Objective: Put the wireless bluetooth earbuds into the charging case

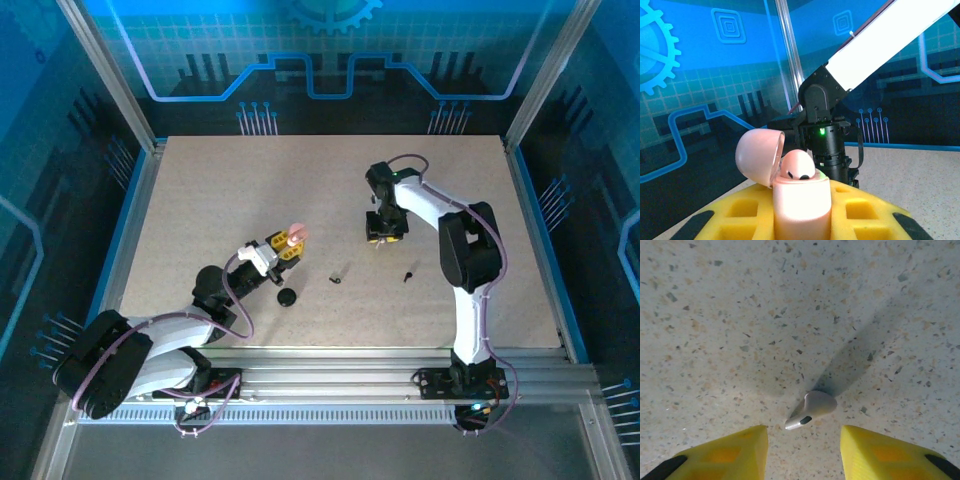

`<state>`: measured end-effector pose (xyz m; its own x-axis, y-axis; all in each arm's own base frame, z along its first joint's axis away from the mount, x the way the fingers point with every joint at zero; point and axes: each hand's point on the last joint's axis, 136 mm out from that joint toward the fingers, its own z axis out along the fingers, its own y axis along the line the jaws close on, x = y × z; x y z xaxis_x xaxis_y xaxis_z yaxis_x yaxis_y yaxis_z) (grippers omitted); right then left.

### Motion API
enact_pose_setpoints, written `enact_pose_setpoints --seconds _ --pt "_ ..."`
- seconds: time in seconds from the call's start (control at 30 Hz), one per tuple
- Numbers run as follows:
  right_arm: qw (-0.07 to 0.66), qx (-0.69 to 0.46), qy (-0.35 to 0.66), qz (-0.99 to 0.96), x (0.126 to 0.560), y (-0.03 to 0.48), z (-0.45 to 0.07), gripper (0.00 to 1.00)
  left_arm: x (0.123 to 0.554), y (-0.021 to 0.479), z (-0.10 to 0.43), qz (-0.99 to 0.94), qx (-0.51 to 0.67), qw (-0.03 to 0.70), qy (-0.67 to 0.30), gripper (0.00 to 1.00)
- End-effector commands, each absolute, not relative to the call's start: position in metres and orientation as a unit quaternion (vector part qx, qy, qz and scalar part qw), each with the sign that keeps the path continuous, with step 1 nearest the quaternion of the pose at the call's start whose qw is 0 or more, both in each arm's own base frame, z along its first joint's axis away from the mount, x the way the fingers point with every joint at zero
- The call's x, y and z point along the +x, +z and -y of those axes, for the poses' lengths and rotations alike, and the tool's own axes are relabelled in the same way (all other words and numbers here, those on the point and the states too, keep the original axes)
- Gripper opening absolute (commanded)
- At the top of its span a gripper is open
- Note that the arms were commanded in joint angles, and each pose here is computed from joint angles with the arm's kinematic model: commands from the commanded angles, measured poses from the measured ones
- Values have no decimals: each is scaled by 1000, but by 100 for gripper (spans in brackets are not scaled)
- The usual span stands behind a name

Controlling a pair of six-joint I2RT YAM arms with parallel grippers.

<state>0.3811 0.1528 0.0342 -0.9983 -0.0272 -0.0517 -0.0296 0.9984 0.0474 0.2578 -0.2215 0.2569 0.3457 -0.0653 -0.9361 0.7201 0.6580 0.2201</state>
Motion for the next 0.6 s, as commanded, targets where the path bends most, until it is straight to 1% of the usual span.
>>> enact_pose_setpoints --seconds 0.0,0.23,0.43,0.57 --pt "17 -2 12 -1000 383 30 -146 42 256 260 220 -499 321 765 -249 11" --pt "10 -5 11 -1000 384 20 -144 37 257 260 220 -501 321 764 -250 11" --pt "1 -6 14 -1000 384 13 -145 37 258 259 221 -502 321 763 -250 11" --pt "3 -7 16 -1000 386 10 -145 32 258 259 221 -502 321 763 -251 11"
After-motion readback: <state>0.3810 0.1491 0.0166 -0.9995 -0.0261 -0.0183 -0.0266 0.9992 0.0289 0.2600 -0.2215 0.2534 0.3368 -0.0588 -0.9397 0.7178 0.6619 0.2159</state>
